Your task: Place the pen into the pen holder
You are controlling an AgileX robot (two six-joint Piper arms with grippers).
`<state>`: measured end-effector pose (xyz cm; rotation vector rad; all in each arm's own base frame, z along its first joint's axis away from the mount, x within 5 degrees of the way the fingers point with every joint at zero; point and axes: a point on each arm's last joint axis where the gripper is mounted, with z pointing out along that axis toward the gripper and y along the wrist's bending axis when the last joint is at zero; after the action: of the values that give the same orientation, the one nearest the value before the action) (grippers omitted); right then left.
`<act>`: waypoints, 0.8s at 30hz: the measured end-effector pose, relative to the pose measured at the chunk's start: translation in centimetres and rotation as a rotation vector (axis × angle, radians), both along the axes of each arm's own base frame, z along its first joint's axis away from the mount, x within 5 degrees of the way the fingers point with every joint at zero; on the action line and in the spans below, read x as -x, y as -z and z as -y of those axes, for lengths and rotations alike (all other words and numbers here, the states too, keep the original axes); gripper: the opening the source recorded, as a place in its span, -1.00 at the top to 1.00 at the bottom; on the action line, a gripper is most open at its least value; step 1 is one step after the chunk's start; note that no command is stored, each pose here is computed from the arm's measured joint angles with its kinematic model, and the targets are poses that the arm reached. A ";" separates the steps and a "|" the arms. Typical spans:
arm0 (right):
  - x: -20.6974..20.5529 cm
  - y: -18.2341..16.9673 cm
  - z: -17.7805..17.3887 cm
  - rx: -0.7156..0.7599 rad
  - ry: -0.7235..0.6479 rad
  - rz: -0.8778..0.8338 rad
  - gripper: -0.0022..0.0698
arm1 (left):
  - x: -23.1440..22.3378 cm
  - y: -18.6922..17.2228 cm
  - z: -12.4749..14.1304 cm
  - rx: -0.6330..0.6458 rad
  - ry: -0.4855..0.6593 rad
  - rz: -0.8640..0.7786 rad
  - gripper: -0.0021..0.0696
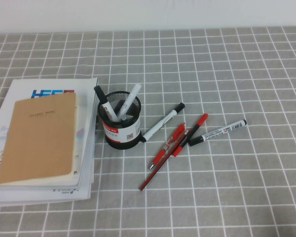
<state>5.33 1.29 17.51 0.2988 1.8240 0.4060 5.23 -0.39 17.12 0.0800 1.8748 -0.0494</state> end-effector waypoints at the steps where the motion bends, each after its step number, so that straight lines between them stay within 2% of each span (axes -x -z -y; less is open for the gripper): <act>1: 0.0 -0.1 -0.2 -0.061 -0.003 0.006 0.97 | 0.0 0.0 0.0 0.000 0.000 0.000 0.96; 7: -0.1 -1.3 -1.0 -0.500 -0.012 0.049 0.97 | 0.0 0.0 0.0 0.000 0.000 0.000 0.96; 11: -0.1 -1.8 -1.1 -0.697 -0.012 0.067 0.97 | 0.0 0.0 0.0 0.000 0.000 0.000 0.96; 19: -0.1 -1.9 -1.2 -0.736 -0.018 0.066 0.97 | 0.0 0.0 0.0 0.000 0.000 0.000 0.96; 24: 0.0 -2.1 -1.5 -0.626 -0.067 0.079 0.97 | 0.0 0.0 0.0 0.000 0.000 0.000 0.96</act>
<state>5.28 2.78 19.62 0.6397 1.5941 1.0218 5.23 -0.39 17.12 0.0800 1.8748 -0.0494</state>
